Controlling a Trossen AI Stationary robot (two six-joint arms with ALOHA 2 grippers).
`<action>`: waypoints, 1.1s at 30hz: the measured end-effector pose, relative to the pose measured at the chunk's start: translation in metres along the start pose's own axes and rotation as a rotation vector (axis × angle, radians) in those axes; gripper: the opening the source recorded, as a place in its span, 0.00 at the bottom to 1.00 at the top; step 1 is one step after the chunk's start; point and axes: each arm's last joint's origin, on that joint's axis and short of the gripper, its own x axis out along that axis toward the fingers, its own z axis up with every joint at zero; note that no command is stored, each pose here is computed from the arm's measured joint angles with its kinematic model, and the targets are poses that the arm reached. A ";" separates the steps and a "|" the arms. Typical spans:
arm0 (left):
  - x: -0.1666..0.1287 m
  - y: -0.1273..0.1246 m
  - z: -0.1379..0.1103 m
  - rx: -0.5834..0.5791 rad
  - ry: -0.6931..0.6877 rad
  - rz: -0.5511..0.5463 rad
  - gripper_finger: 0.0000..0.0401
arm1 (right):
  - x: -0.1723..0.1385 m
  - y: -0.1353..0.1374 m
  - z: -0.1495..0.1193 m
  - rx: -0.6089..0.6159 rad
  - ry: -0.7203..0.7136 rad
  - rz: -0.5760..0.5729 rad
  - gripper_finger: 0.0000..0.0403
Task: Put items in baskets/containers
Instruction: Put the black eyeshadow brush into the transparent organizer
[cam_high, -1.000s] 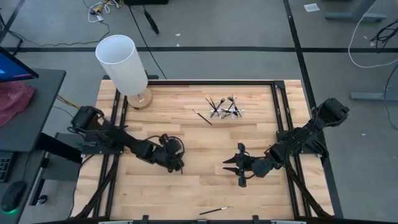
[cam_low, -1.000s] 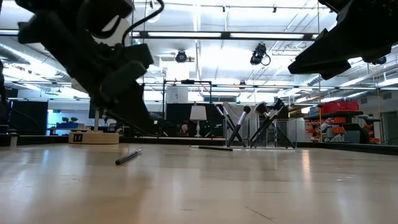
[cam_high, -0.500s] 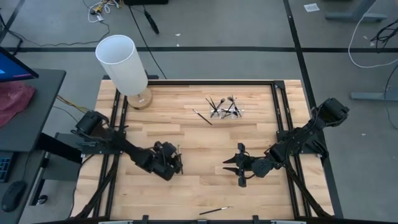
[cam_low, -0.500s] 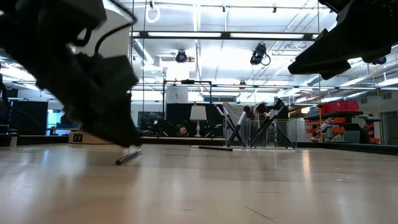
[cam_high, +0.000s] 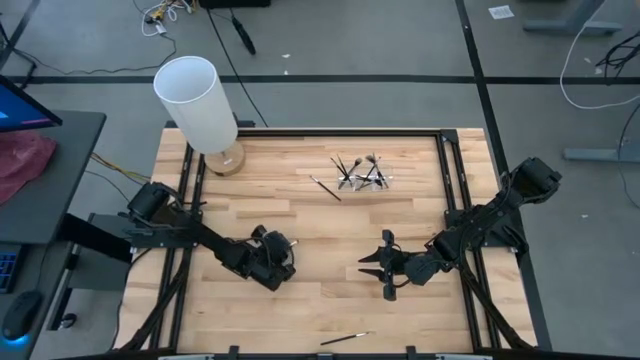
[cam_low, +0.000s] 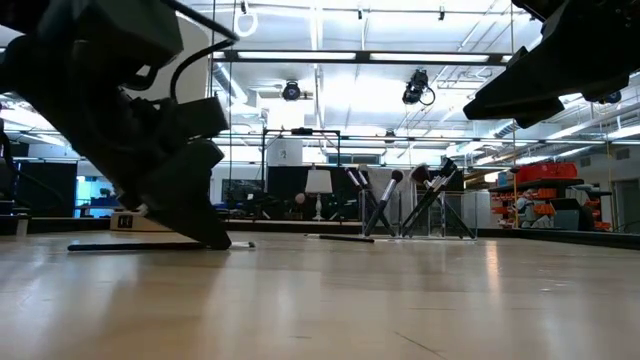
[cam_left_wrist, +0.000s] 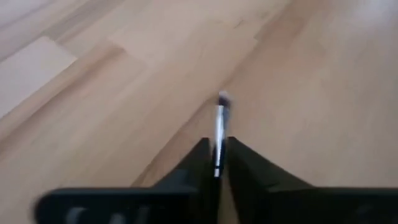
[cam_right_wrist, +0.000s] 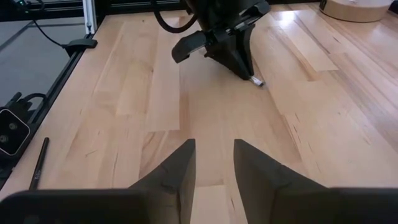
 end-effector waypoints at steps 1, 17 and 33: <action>0.000 0.000 0.000 0.020 0.009 -0.007 0.08 | 0.000 0.000 0.000 0.000 0.000 0.000 0.27; -0.015 0.016 0.051 0.152 0.070 -0.227 0.00 | 0.001 -0.002 0.000 -0.010 -0.030 -0.071 0.27; -0.018 0.013 0.081 0.358 -0.097 -0.406 0.16 | 0.026 -0.003 -0.021 0.014 -0.009 -0.157 0.27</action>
